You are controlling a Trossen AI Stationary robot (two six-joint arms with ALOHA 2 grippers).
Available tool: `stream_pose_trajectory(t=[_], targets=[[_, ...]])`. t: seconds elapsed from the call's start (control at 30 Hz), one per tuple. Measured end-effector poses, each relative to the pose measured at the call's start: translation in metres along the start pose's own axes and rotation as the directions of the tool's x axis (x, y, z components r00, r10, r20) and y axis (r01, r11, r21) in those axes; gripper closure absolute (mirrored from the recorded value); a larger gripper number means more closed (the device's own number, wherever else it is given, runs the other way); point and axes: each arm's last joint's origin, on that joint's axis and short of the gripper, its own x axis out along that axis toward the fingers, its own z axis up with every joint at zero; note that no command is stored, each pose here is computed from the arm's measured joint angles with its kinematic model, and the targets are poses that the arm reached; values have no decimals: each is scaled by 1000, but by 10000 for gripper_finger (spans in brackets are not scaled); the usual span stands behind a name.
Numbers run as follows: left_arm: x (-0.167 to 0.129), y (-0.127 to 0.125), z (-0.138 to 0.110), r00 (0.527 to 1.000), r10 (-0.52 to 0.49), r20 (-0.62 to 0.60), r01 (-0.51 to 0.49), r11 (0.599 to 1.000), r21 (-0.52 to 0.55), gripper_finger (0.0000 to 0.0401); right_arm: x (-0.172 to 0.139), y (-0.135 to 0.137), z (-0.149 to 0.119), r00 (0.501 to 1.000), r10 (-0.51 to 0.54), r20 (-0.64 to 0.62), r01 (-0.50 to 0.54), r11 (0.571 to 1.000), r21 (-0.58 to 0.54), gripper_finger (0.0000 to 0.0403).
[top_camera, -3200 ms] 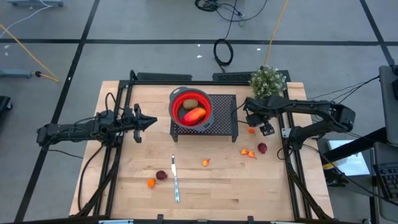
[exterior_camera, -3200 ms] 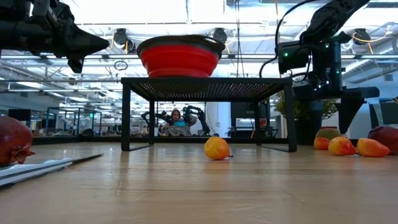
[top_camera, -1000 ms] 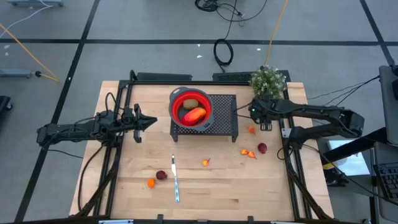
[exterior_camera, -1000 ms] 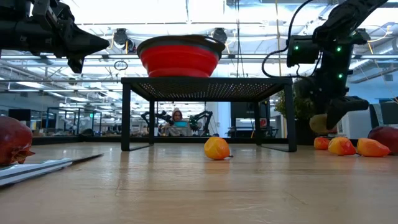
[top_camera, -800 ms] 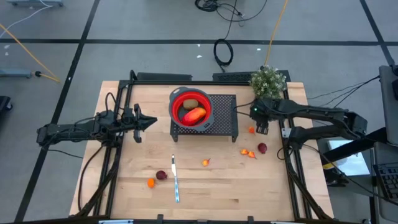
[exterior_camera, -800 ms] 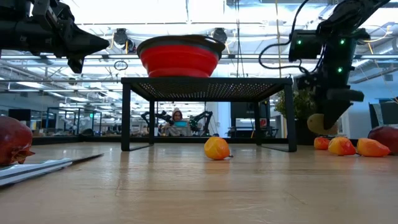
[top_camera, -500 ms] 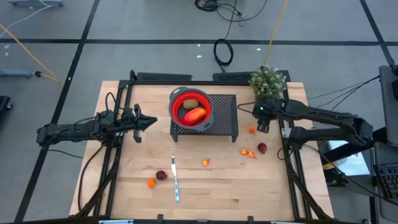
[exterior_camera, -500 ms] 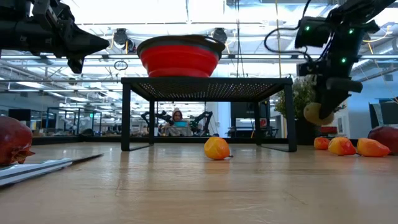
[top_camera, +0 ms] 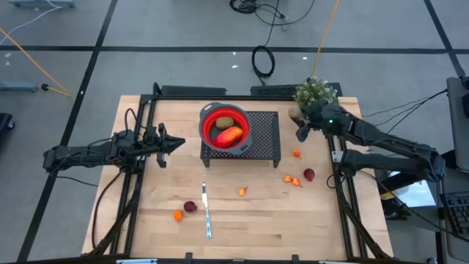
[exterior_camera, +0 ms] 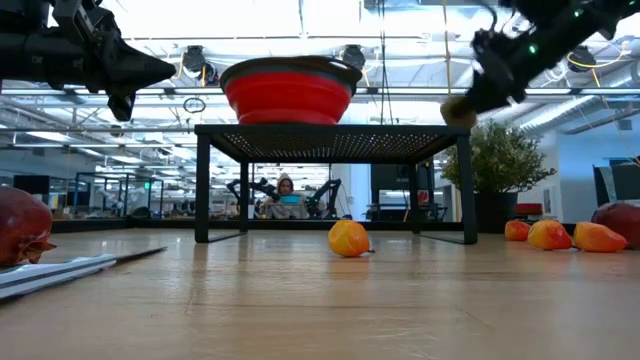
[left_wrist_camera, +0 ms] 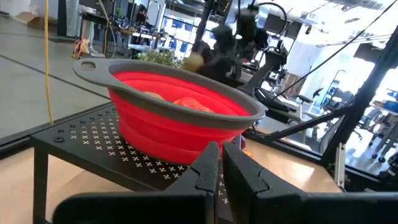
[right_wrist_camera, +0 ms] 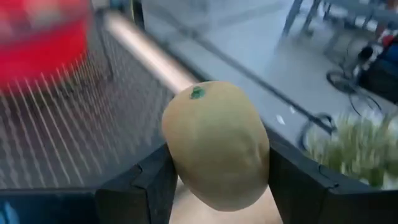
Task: Pick & Place Fruit
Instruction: Put the kiwi into the strainer on the shelf
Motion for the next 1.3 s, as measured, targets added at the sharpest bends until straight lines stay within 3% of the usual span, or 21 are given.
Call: stream_pose_trajectory(t=[0.23, 0.4, 0.7, 1.07, 1.17, 1.3], targets=[[0, 0, 0, 1000, 0, 0, 0, 1000, 1, 382, -9, 2, 29, 945, 106, 308, -168, 969, 183, 197], [0, 0, 0, 1000, 1, 0, -1, 1000, 6, 382, -15, 2, 43, 886, 103, 452, -246, 931, 269, 197], [0, 0, 0, 1000, 1, 0, -1, 1000, 7, 382, -24, 1, 58, 792, 86, 604, -437, 771, 463, 197], [0, 0, 0, 1000, 2, 0, -2, 1000, 7, 382, -26, 0, 60, 777, 85, 624, -569, 519, 638, 196], [0, 0, 0, 1000, 2, 1, -2, 1000, 7, 382, -26, 1, 60, 773, 109, 625, -609, 407, 681, 189], [0, 0, 0, 1000, 2, 0, -2, 1000, 6, 382, -28, 4, 62, 737, 212, 642, -676, 222, 702, 178]])
